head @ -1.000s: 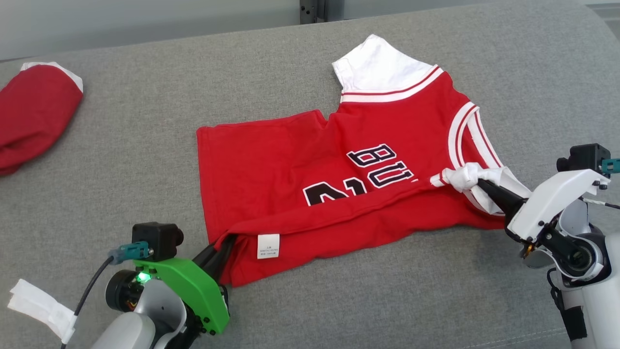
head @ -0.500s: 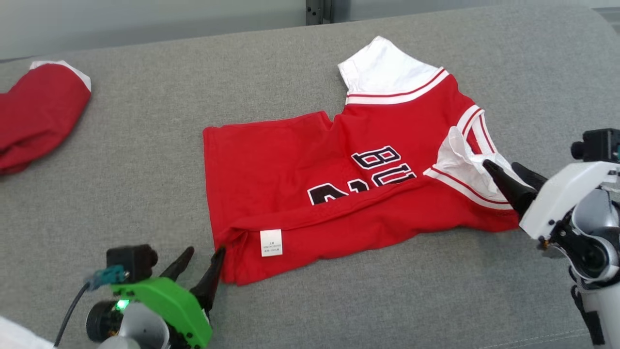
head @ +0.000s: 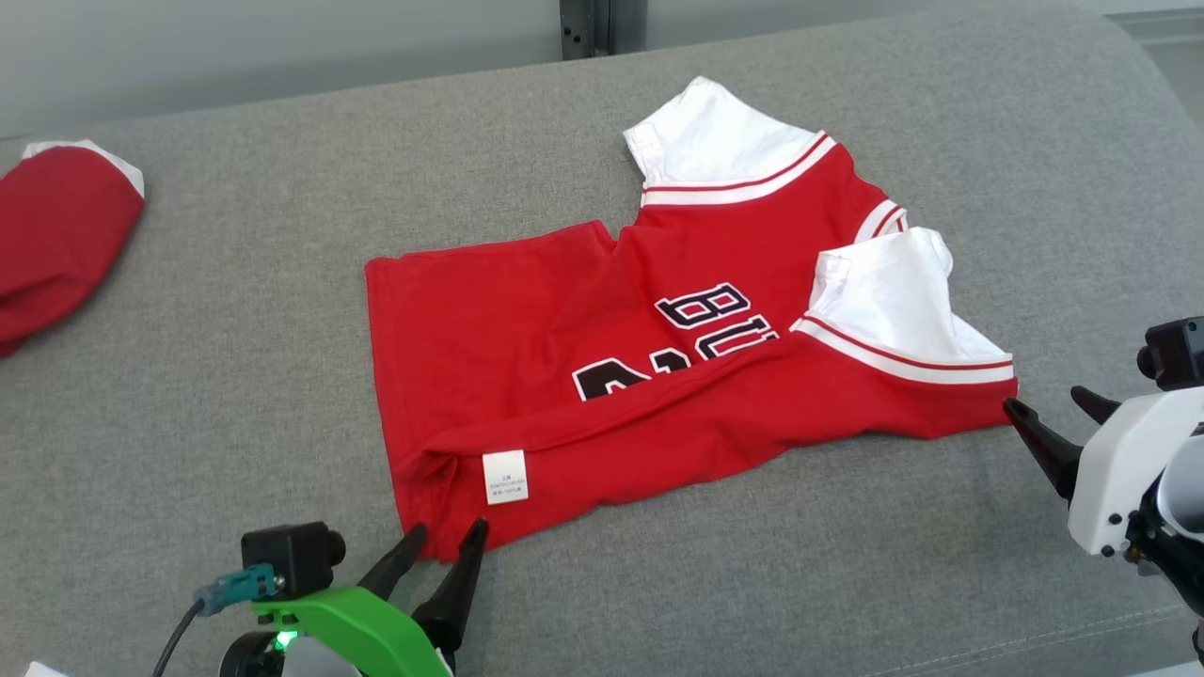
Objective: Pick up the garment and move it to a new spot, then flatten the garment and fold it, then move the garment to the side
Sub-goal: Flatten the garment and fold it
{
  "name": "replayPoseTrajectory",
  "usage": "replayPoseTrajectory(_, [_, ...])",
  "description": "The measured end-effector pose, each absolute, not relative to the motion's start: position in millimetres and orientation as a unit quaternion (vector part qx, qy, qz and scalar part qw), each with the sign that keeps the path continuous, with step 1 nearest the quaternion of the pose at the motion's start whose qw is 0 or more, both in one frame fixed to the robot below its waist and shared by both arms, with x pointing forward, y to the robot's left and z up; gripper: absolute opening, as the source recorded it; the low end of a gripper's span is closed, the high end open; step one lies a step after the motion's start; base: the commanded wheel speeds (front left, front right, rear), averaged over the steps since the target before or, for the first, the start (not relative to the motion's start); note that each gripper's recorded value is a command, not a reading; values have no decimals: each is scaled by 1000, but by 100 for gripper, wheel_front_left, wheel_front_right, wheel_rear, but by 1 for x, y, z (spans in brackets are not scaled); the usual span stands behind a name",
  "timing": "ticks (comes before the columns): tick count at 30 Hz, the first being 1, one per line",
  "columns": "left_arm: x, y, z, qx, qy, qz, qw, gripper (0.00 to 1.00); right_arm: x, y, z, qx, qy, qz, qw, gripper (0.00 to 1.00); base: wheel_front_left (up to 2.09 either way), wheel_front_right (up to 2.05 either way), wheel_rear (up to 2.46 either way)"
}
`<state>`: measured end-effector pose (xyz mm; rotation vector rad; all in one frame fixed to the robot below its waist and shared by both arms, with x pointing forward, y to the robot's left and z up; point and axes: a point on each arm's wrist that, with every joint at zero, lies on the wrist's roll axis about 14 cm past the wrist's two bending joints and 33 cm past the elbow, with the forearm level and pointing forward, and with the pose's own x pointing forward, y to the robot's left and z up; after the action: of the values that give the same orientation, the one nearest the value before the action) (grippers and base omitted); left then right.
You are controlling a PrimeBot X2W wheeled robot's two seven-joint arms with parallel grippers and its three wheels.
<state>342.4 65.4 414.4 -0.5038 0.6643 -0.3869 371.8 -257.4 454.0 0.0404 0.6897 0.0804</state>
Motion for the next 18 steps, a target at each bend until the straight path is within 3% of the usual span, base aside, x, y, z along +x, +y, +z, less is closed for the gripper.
replayPoseTrajectory(18, [344,52,387,-251,360,-201,876,100,384,-261,399,20,406,17,914,100,0,0,0])
